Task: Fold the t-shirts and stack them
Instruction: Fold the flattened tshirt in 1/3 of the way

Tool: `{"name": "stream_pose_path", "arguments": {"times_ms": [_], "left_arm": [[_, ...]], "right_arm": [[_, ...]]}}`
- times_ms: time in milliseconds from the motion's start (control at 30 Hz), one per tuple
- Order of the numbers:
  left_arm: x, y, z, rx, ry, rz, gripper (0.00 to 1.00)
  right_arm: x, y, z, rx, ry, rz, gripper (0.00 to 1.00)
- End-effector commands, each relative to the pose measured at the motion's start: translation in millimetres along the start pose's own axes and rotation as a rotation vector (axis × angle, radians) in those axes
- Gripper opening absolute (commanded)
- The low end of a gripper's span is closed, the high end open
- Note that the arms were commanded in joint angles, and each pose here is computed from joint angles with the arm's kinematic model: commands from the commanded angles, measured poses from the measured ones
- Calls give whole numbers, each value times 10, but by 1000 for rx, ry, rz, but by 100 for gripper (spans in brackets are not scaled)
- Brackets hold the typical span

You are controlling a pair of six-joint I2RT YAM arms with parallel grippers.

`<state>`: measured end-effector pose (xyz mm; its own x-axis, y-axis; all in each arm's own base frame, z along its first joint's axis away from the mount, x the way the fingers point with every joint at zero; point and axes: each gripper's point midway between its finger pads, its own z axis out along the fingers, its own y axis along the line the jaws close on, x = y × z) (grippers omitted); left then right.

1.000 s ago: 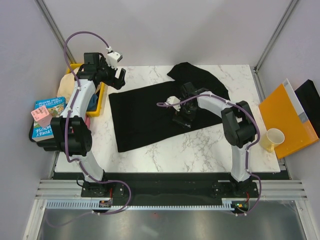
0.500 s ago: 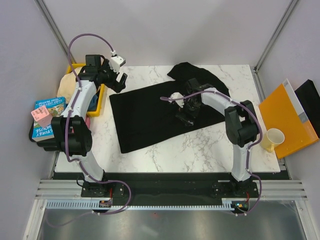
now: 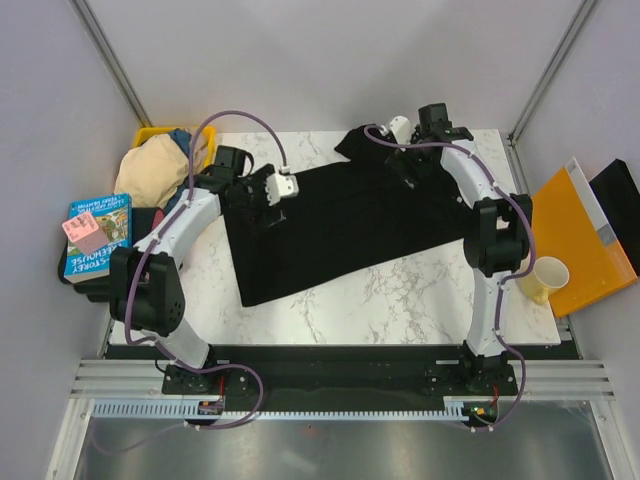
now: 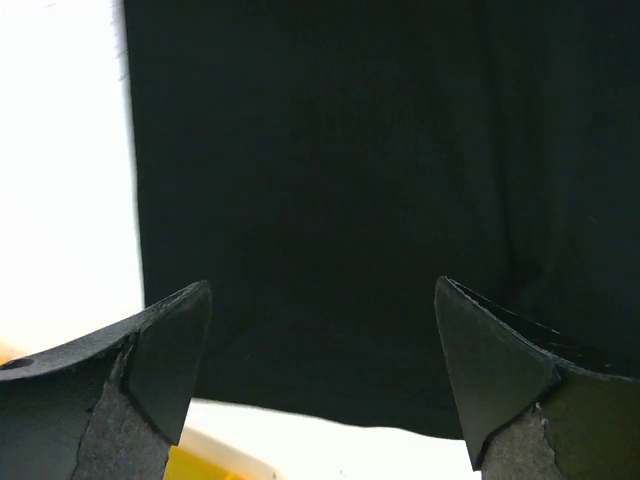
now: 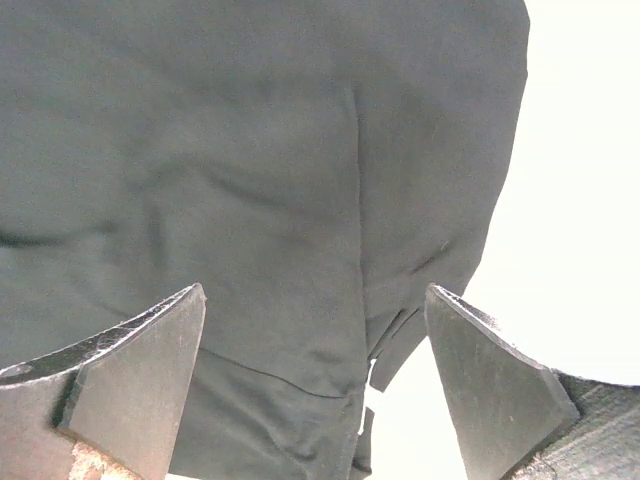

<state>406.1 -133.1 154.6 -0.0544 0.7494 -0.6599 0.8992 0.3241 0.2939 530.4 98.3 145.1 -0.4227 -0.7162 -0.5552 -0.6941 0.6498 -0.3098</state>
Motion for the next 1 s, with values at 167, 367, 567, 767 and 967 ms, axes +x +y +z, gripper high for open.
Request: {"name": "stream_pose_path", "arguments": {"times_ms": [167,367,567,767,967], "left_arm": [[408,-319,274,121,155,275,100],[619,-433,361,176,205,326,100],[800,-788,283,349,227,383,100],[885,-1045,189,473,241,355,99],[980,-1140,171,538,279,315,97]], "right_arm": [[632,3,471,-2,166,11,98],[832,-29,548,10,204,41,98],[929,-26,581,16,228,31,98],[976,-18,600,13,238,34,98],[985,-12,625,11,238,34,98]]}}
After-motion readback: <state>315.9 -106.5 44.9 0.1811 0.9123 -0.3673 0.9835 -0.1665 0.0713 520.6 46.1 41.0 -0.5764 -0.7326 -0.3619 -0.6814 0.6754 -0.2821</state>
